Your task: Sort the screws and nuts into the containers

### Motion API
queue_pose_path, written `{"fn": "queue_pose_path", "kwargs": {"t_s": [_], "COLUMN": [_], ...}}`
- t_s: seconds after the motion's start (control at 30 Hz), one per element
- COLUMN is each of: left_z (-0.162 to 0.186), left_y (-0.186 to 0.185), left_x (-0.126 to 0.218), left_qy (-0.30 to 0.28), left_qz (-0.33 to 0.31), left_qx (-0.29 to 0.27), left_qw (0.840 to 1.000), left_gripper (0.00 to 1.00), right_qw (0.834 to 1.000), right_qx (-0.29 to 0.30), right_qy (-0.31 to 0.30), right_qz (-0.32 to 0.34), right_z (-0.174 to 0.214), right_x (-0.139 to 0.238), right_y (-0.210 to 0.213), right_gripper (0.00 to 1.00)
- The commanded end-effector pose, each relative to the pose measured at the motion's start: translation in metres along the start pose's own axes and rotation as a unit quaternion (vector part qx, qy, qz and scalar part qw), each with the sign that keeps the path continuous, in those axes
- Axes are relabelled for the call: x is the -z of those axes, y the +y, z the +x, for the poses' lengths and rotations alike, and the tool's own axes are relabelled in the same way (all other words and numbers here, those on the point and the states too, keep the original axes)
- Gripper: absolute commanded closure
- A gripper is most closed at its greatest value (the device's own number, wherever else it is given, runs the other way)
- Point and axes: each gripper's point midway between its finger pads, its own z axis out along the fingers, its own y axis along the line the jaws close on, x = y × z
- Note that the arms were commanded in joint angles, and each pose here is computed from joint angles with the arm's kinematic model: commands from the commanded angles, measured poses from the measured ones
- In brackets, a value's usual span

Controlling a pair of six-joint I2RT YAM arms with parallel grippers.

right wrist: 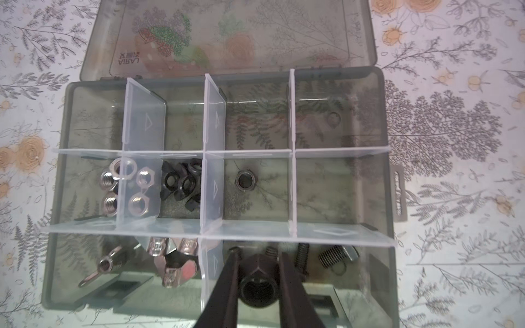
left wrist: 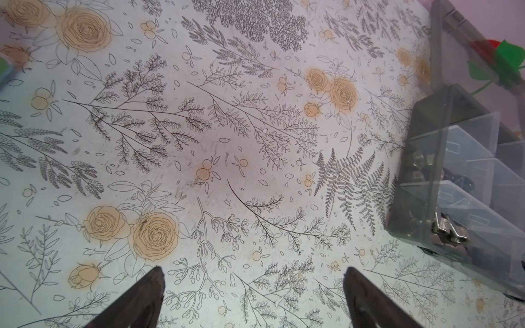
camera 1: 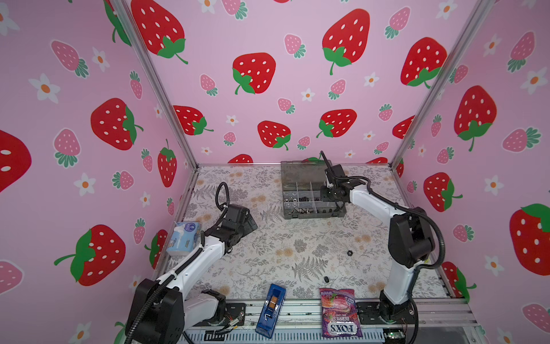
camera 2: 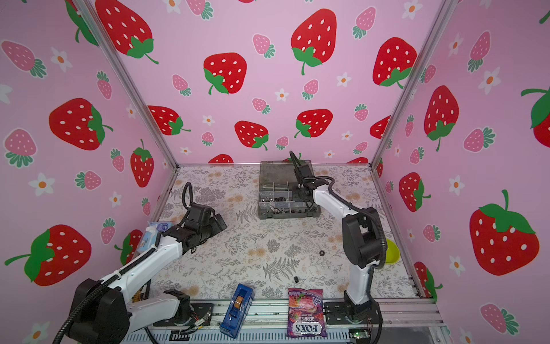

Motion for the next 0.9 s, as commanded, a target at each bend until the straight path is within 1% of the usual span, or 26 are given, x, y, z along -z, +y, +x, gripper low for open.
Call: {"fn": "queue_pose_path", "kwargs": {"t_s": [0.0, 0.17, 0.4, 0.53, 0.7, 0.87], "left_z": [-0.011, -0.012, -0.012, -0.012, -0.011, -0.015], "left_y": [-0.003, -0.002, 0.000, 0.002, 0.006, 0.004], "left_x": [0.006, 0.006, 0.008, 0.009, 0.012, 0.015], "left_qy": [-0.016, -0.016, -0.018, -0.018, -0.022, -0.027], "left_qz": [0.000, -0.003, -0.006, -0.010, -0.015, -0.011], "left_qx": [0.004, 0.002, -0.001, -0.003, -0.003, -0.001], "left_qw": [1.000, 1.000, 1.000, 1.000, 1.000, 1.000], "left_gripper": [0.01, 0.01, 0.01, 0.01, 0.01, 0.01], "right_qw": [1.000, 0.999, 0.998, 0.997, 0.997, 0.998], "right_qx": [0.022, 0.030, 0.034, 0.036, 0.037, 0.038], "right_qy": [0.000, 0.004, 0.020, 0.023, 0.021, 0.015], "right_qz": [0.014, 0.044, 0.056, 0.059, 0.059, 0.057], "right_z": [-0.010, -0.017, -0.010, -0.008, -0.009, -0.014], "right_x": [-0.012, -0.034, -0.054, -0.058, -0.058, -0.052], "right_y": [0.002, -0.003, -0.005, -0.006, -0.006, -0.005], "right_gripper": [0.94, 0.93, 0.82, 0.76, 0.66, 0.64]}}
